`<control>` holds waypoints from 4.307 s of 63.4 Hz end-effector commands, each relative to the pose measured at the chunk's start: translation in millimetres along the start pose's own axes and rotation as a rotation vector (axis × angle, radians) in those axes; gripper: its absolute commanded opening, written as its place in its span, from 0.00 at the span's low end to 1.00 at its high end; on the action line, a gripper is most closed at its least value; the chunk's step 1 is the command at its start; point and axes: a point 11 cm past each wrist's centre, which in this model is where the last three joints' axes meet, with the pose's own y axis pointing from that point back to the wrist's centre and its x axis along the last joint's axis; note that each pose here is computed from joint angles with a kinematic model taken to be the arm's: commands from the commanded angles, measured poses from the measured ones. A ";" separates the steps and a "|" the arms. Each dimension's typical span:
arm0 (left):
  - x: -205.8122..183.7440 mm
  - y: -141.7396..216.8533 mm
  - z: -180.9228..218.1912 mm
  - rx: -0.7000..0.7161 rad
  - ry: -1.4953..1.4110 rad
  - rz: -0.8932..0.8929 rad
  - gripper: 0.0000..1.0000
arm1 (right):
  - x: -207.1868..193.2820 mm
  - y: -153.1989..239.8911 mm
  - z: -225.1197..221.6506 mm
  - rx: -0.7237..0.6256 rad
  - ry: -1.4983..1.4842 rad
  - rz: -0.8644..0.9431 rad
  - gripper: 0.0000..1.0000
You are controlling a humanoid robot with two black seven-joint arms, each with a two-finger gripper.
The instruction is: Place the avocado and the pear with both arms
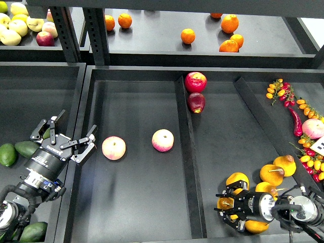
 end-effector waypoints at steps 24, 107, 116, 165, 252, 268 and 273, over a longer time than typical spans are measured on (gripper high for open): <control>-1.2 -0.5 -0.3 0.002 -0.003 -0.003 0.99 | 7.8 2.1 -1.6 0.008 -0.001 0.010 0.46; 7.4 6.3 -4.9 0.008 0.004 0.026 0.99 | -166.3 31.2 -185.5 0.494 -0.456 -0.476 0.99; 6.5 3.2 -3.2 0.009 0.000 0.023 0.99 | -178.0 33.5 -191.6 0.529 -0.518 -0.581 0.99; 9.9 5.6 7.2 -0.017 -0.016 0.039 0.99 | -53.1 19.3 -108.4 0.771 -0.624 -0.740 1.00; -18.6 8.4 -10.3 0.003 -0.095 0.026 0.99 | -128.8 34.0 -72.4 0.754 -0.730 -0.878 1.00; -18.4 7.9 -11.7 0.004 -0.094 0.024 0.99 | -129.7 34.0 -72.2 0.752 -0.728 -0.880 1.00; -18.2 8.5 -10.7 -0.004 -0.094 0.025 0.99 | -129.7 34.0 -72.2 0.752 -0.728 -0.880 1.00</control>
